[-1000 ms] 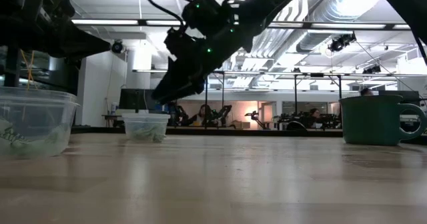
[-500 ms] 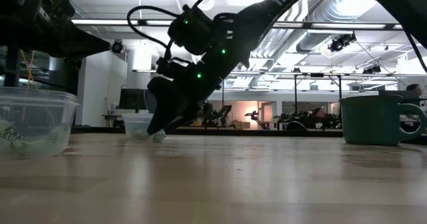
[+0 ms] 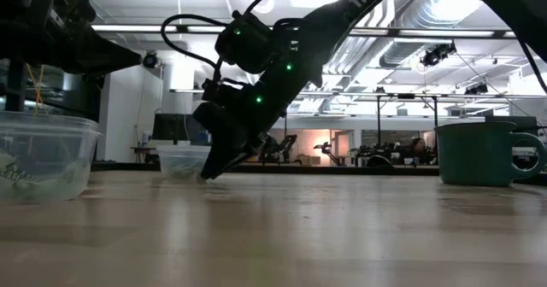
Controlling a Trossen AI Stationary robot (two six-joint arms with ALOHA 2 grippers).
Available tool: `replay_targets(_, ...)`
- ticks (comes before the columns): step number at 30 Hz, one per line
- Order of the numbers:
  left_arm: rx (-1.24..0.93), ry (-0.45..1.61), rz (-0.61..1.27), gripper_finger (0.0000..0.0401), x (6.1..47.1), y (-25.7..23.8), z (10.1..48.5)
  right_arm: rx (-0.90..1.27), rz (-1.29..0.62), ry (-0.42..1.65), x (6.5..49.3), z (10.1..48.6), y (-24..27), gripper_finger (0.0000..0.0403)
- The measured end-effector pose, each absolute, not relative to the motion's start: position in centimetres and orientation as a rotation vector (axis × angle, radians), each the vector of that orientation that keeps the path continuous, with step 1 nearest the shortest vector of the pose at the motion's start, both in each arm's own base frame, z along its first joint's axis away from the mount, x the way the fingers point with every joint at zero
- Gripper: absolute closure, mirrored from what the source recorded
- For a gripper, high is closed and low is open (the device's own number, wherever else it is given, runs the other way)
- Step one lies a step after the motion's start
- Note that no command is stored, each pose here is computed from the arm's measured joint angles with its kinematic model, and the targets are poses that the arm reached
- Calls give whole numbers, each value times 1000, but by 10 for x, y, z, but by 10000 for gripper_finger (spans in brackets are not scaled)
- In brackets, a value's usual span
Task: Pick and place items into bin
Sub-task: Put the white stevia packet into the top transparent bin
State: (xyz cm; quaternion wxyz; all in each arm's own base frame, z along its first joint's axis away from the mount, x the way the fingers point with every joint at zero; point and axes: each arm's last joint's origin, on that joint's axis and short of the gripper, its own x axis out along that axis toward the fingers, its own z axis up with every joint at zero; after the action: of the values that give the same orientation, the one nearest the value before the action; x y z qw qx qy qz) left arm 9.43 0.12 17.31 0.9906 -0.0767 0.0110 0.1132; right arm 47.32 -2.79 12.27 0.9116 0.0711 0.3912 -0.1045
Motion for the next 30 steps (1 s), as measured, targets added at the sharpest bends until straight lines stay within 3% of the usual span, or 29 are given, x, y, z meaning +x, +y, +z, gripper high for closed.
replay_targets(6,-154,22,227,345,94,1,173,138,-215,820,472,122,-28,397)
replay_targets(15,-154,22,227,345,94,1,173,112,-237,815,472,125,-27,398)
replay_targets(23,-154,22,228,345,94,1,173,11,-86,606,479,170,-14,402)
replay_targets(30,-154,22,227,345,94,1,173,40,-178,522,481,172,-63,401)
